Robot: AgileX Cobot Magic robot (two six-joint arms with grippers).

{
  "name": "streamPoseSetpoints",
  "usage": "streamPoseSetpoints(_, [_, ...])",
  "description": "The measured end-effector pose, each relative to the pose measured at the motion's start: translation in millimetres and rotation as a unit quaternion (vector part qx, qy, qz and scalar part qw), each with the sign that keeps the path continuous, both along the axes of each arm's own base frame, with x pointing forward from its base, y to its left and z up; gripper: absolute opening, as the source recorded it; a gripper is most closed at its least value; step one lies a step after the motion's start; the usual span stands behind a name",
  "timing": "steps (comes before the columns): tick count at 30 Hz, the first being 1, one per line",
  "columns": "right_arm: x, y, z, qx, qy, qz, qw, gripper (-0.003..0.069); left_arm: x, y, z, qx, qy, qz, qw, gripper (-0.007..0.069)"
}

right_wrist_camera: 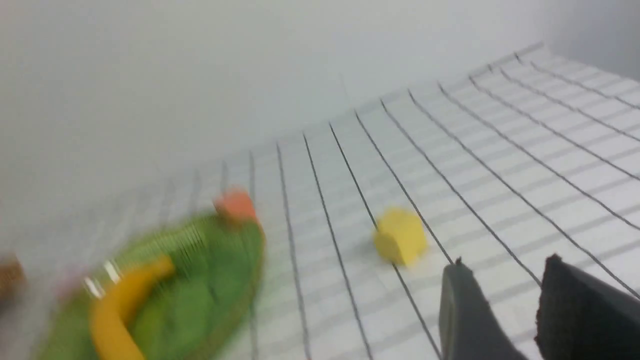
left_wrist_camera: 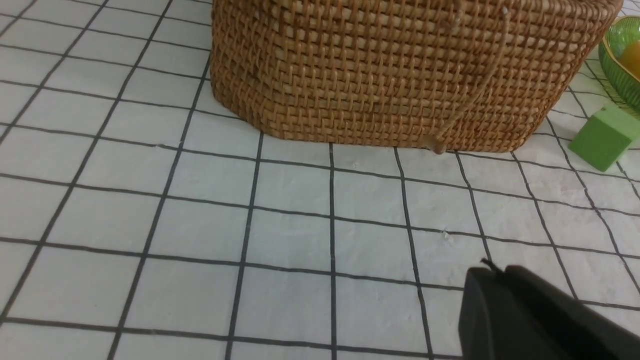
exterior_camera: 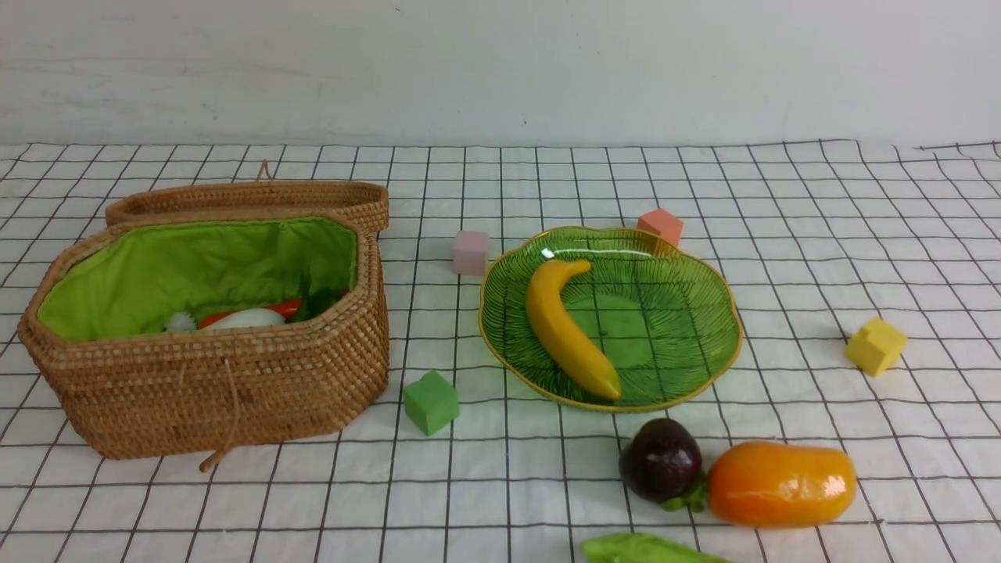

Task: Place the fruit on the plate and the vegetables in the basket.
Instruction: Use the right arm to grab a mango and put it into the right plate

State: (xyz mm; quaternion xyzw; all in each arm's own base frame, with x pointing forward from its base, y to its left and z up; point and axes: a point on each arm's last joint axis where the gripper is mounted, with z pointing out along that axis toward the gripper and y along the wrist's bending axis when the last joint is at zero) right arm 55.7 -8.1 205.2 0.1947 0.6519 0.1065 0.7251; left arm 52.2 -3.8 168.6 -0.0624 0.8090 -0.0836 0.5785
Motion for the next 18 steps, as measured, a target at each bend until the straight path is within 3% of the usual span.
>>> streamPoseSetpoints(3, [-3.0,-6.5,12.3,0.061,-0.081,-0.028,0.994,0.0242,0.0,0.0,0.0,0.000,0.000,0.000,1.000,0.0021])
streamPoseSetpoints(6, [-4.5,-7.2,19.0,0.078,-0.097,-0.029,0.992,0.0242,0.0,0.0,0.0,0.000,0.000,0.000,1.000,0.0022])
streamPoseSetpoints(9, [-8.7,0.5,44.8,0.085,-0.083,0.010,0.993,0.0242,0.0,0.0,0.0,0.000,0.000,0.000,1.000,0.0023])
streamPoseSetpoints(15, [-1.1,17.3,151.9,0.022,0.021,0.096,0.995,0.0242,0.0,0.0,0.0,0.000,0.000,0.000,1.000,0.0027])
streamPoseSetpoints(18, [40.3,20.1,181.1,-0.032,0.108,0.142,0.983,0.0242,0.0,0.0,0.0,0.000,0.000,0.000,1.000,0.0028])
